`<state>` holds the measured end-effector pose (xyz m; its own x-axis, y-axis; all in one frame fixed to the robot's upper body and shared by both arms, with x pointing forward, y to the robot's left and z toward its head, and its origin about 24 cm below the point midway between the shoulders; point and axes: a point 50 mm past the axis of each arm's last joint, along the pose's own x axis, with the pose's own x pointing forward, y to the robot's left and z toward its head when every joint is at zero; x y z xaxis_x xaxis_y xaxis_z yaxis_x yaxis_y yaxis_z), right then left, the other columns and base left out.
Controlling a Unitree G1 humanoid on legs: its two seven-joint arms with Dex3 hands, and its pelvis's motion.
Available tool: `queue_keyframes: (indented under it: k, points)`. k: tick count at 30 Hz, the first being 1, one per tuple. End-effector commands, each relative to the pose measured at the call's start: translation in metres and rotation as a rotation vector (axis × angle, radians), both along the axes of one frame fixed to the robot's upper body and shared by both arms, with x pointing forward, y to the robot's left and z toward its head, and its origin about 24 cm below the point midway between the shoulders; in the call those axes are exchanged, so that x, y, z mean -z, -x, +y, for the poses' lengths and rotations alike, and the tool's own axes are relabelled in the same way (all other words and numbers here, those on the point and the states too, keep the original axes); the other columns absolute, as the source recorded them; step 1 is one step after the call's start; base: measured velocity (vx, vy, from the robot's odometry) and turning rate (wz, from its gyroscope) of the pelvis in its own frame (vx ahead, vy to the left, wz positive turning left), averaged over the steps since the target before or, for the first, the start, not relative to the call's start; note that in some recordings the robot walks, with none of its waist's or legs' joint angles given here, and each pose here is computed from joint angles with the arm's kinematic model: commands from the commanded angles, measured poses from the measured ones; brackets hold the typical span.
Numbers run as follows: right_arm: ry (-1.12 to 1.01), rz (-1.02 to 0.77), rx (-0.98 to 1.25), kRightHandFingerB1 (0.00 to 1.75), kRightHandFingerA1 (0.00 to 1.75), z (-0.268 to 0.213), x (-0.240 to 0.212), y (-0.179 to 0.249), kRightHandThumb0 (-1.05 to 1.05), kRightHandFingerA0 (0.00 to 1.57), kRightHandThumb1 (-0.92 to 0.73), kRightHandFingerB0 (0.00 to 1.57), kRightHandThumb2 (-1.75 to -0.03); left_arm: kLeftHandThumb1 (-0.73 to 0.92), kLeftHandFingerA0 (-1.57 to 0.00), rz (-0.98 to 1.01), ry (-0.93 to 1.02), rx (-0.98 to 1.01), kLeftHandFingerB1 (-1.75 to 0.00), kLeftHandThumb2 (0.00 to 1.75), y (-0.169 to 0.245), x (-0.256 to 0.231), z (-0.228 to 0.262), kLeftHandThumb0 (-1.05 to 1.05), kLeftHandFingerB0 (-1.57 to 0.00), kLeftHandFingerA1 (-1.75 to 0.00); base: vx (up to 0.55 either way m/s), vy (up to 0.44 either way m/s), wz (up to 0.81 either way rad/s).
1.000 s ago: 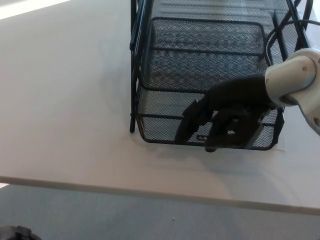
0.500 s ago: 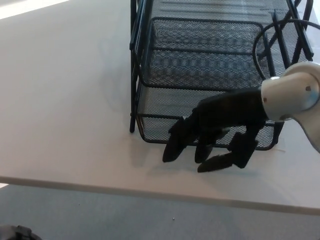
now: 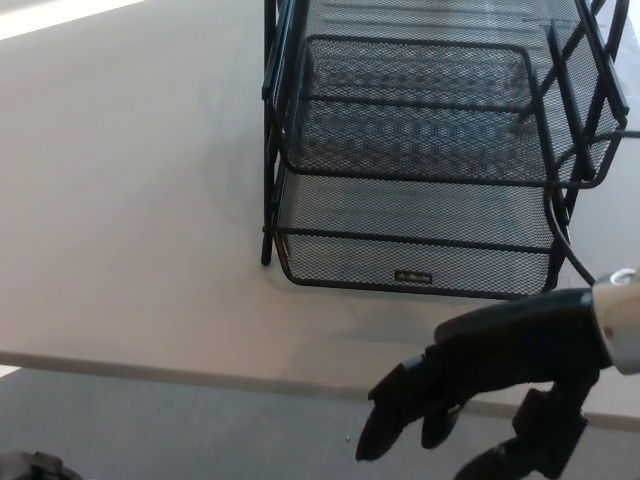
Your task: A balck drawer is kept on the middle of the table and the robot uses its right hand to push it back away from the robot
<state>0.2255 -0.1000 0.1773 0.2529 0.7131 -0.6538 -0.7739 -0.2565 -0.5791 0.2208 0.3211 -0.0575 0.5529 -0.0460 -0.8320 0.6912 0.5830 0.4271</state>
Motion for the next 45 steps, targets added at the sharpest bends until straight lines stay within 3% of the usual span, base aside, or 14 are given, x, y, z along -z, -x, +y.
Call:
queue_keyframes:
  k: [1,13,21,23,30,32,33,38,39,40,41,44,45]
  points:
    - [-0.023,0.098,0.094,0.34,0.4,-0.024,0.023,0.01,-0.5,0.43,-0.79,0.33,-0.64,0.72,-0.48,0.002,-0.023,-0.004,-0.33,0.63,0.004,-0.002,0.007,-0.55,-0.34,-0.38,0.0,0.0,0.0]
    - [0.388,-0.026,0.575,0.33,0.42,-0.091,0.164,0.002,-0.49,0.45,-0.79,0.3,-0.64,0.74,-0.49,0.006,-0.026,-0.012,-0.33,0.62,0.006,-0.001,0.009,-0.55,-0.35,-0.38,0.0,0.0,0.0]
    - [0.411,0.037,0.702,0.34,0.42,-0.116,0.194,0.023,-0.53,0.47,-0.77,0.33,-0.64,0.75,-0.48,0.01,-0.028,-0.002,-0.33,0.63,0.006,-0.002,0.009,-0.55,-0.35,-0.38,0.0,0.0,0.0]
    - [0.414,0.032,0.717,0.37,0.46,-0.121,0.199,0.027,-0.4,0.48,-0.79,0.35,-0.63,0.72,-0.47,0.009,-0.031,-0.003,-0.33,0.63,0.006,-0.002,0.009,-0.56,-0.33,-0.38,0.0,0.0,0.0]
    - [0.489,0.034,0.798,0.35,0.42,-0.136,0.215,0.028,-0.41,0.48,-0.82,0.36,-0.64,0.75,-0.5,0.003,-0.039,0.0,-0.33,0.63,0.007,-0.002,0.01,-0.55,-0.34,-0.38,0.0,0.0,0.0]
    - [0.514,0.044,0.833,0.37,0.45,-0.141,0.222,0.027,-0.4,0.5,-0.81,0.43,-0.64,0.72,-0.48,0.003,-0.037,0.001,-0.33,0.63,0.007,-0.002,0.01,-0.56,-0.32,-0.39,0.0,0.0,0.0]
    - [0.531,0.048,0.85,0.41,0.58,-0.144,0.228,0.025,-0.4,0.62,-0.79,0.53,-0.63,0.72,-0.47,0.005,-0.033,-0.003,-0.33,0.62,0.007,-0.002,0.01,-0.55,-0.32,-0.39,0.0,0.0,0.0]
    - [0.571,0.061,0.898,0.41,0.46,-0.155,0.244,0.026,-0.41,0.55,-0.78,0.48,-0.63,0.72,-0.47,0.005,-0.029,-0.007,-0.33,0.62,0.006,-0.002,0.009,-0.56,-0.32,-0.39,0.0,0.0,0.0]
    - [0.58,0.107,0.918,0.55,0.56,-0.161,0.25,0.025,-0.44,0.39,-0.61,0.36,-1.01,0.75,-0.49,0.01,-0.038,-0.001,-0.33,0.63,0.005,-0.002,0.009,-0.55,-0.34,-0.38,0.0,0.0,0.0]
    - [0.582,0.119,0.924,0.55,0.56,-0.163,0.252,0.025,-0.44,0.39,-0.61,0.36,-1.01,0.75,-0.49,0.012,-0.041,0.0,-0.33,0.63,0.005,-0.002,0.009,-0.55,-0.34,-0.38,0.0,0.0,0.0]
    - [0.579,0.162,0.947,0.39,0.4,-0.17,0.256,0.022,-0.42,0.52,-0.79,0.49,-0.63,0.72,-0.47,0.007,-0.034,-0.007,-0.33,0.63,0.005,-0.001,0.009,-0.55,-0.33,-0.38,0.0,0.0,0.0]
    - [0.568,0.182,0.971,0.4,0.45,-0.173,0.257,0.021,-0.44,0.53,-0.78,0.5,-0.63,0.75,-0.48,0.006,-0.032,-0.006,-0.33,0.63,0.005,-0.001,0.009,-0.54,-0.35,-0.38,0.0,0.0,0.0]
    - [0.565,0.189,0.975,0.41,0.67,-0.173,0.257,0.02,-0.45,0.61,-0.77,0.55,-0.63,0.71,-0.48,0.005,-0.03,-0.009,-0.34,0.63,0.006,-0.001,0.009,-0.55,-0.35,-0.38,0.0,0.0,0.0]
